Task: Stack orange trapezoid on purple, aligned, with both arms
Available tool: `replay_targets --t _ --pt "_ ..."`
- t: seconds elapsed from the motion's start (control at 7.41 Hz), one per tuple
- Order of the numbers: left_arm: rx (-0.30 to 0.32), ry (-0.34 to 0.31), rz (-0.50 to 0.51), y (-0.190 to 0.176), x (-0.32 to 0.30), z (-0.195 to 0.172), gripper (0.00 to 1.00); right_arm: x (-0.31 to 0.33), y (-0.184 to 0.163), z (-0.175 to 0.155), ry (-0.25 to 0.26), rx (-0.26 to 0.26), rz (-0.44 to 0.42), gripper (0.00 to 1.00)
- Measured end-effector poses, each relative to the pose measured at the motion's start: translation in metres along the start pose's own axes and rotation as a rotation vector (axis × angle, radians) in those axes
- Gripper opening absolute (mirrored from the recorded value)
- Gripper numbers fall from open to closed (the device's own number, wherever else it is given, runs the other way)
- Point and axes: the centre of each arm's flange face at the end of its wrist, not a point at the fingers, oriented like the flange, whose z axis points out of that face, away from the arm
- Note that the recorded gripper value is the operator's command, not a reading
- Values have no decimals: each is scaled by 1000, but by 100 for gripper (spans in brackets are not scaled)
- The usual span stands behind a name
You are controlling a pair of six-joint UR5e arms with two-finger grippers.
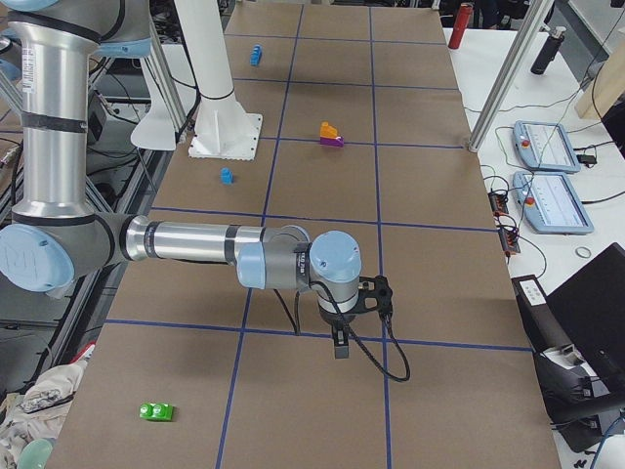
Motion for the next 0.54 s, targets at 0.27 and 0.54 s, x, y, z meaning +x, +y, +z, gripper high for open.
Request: replay_targets --t 0.27,0.54 --pt "-1 3 -2 0 0 0 100 -18 -13 3 -3 -5 -13 100" --pt "-3 5 -3 1 -1 1 100 -32 -22 6 -7 -10 -29 100"
